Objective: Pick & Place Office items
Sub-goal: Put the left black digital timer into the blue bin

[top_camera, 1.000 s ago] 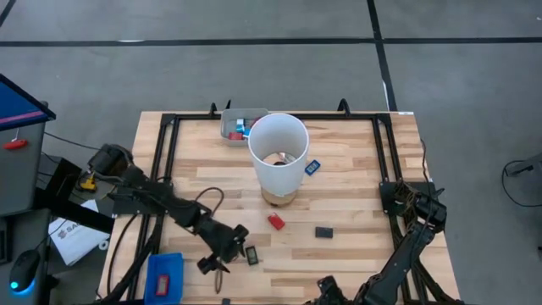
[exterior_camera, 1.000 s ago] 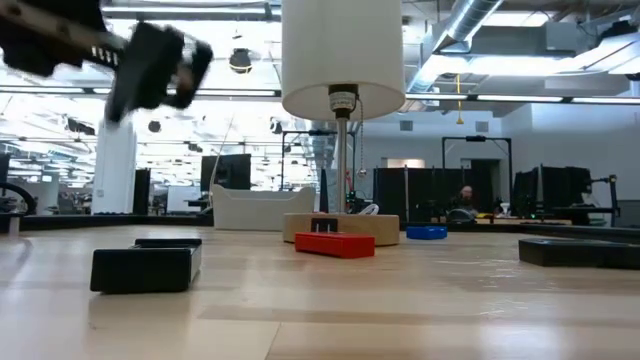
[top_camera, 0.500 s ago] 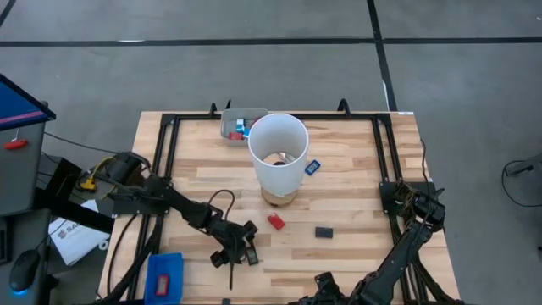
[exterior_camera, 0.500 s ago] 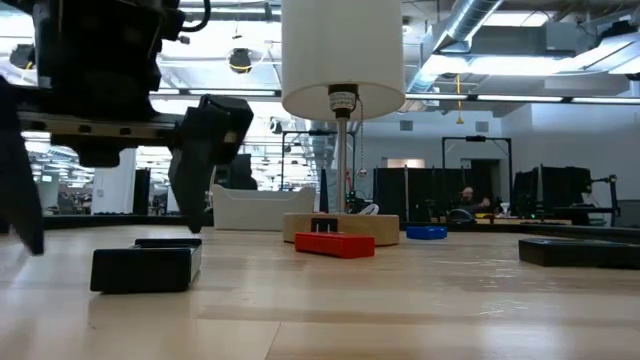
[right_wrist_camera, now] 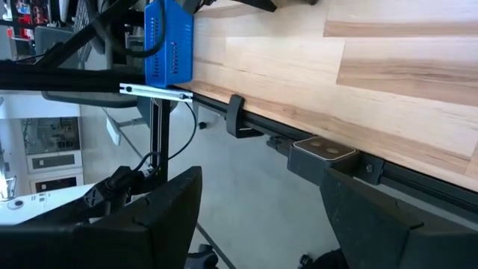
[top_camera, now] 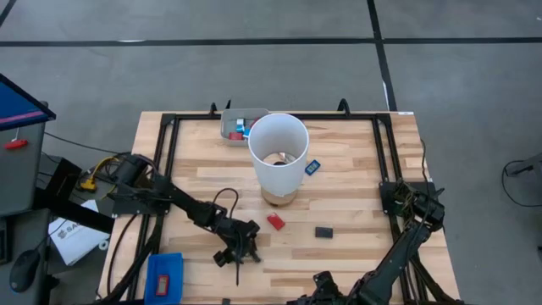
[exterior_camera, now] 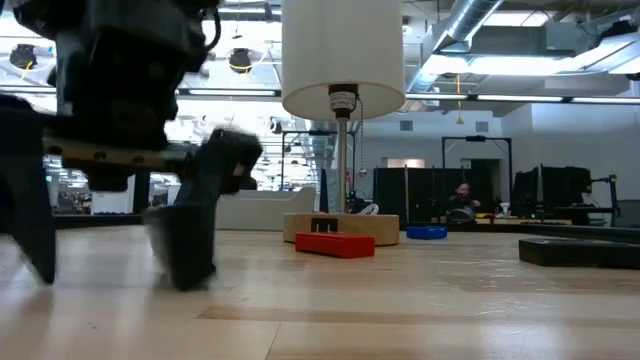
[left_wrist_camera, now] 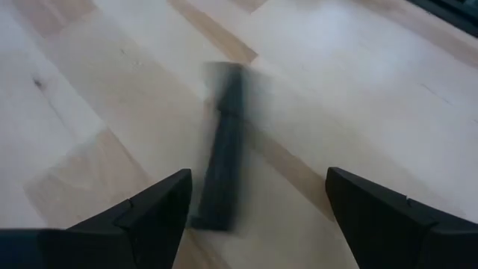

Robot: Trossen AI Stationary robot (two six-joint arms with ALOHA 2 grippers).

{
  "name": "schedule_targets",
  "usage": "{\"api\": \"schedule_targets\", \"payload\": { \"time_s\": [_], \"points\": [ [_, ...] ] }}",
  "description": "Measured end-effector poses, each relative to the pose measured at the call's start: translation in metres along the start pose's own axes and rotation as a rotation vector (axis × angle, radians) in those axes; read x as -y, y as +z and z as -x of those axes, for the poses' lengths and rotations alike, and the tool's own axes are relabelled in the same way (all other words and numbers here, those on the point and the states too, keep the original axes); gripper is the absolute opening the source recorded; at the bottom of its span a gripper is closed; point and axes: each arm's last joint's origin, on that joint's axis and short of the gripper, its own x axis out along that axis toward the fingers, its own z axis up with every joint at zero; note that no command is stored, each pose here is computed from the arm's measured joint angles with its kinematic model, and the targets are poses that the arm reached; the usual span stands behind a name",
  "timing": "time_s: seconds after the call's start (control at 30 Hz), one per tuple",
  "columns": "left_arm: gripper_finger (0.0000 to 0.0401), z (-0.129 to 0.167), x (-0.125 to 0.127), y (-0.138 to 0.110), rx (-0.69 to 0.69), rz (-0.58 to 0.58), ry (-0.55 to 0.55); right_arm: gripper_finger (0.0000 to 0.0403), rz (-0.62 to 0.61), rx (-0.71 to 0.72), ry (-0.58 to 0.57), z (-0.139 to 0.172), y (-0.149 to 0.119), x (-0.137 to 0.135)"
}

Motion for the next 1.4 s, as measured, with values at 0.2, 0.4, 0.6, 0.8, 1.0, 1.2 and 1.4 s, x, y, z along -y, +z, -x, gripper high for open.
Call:
{"api": "schedule_targets", "payload": {
  "time_s": [0.2, 0.4, 0.6, 0.8, 1.0, 1.2, 1.4],
  "points": [
    [0.0298, -0.001, -0.001, -0.001, -0.002, 0.065, -0.017, 0.0264, -0.001, 0.001, 0.0, -0.001, 0.001, 0.0],
    [0.0255, 0.0, 0.002, 0.002, 0.018, 0.196, -0.023, 0.0264, 0.003, 0.003, -0.002, -0.001, 0.001, 0.0],
    [0.0203, -0.001, 0.003, 0.004, 0.034, 0.277, -0.042, 0.0264, 0.008, 0.006, -0.005, -0.001, 0.001, 0.0],
    [0.0154, -0.001, 0.002, 0.004, 0.037, 0.351, -0.025, 0.0264, 0.013, 0.005, -0.004, -0.001, 0.001, 0.0],
    [0.0102, -0.001, 0.002, 0.004, 0.036, 0.436, -0.001, 0.0264, 0.023, 0.005, -0.005, -0.001, 0.001, 0.0],
    [0.0056, 0.005, 0.002, 0.007, 0.036, 0.497, 0.007, 0.0264, 0.029, 0.004, -0.004, -0.001, 0.001, 0.0],
    [0.0069, 0.032, 0.007, 0.021, 0.049, 0.513, 0.082, 0.0264, 0.04, 0.005, -0.004, -0.001, 0.001, 0.0]
  ]
}}
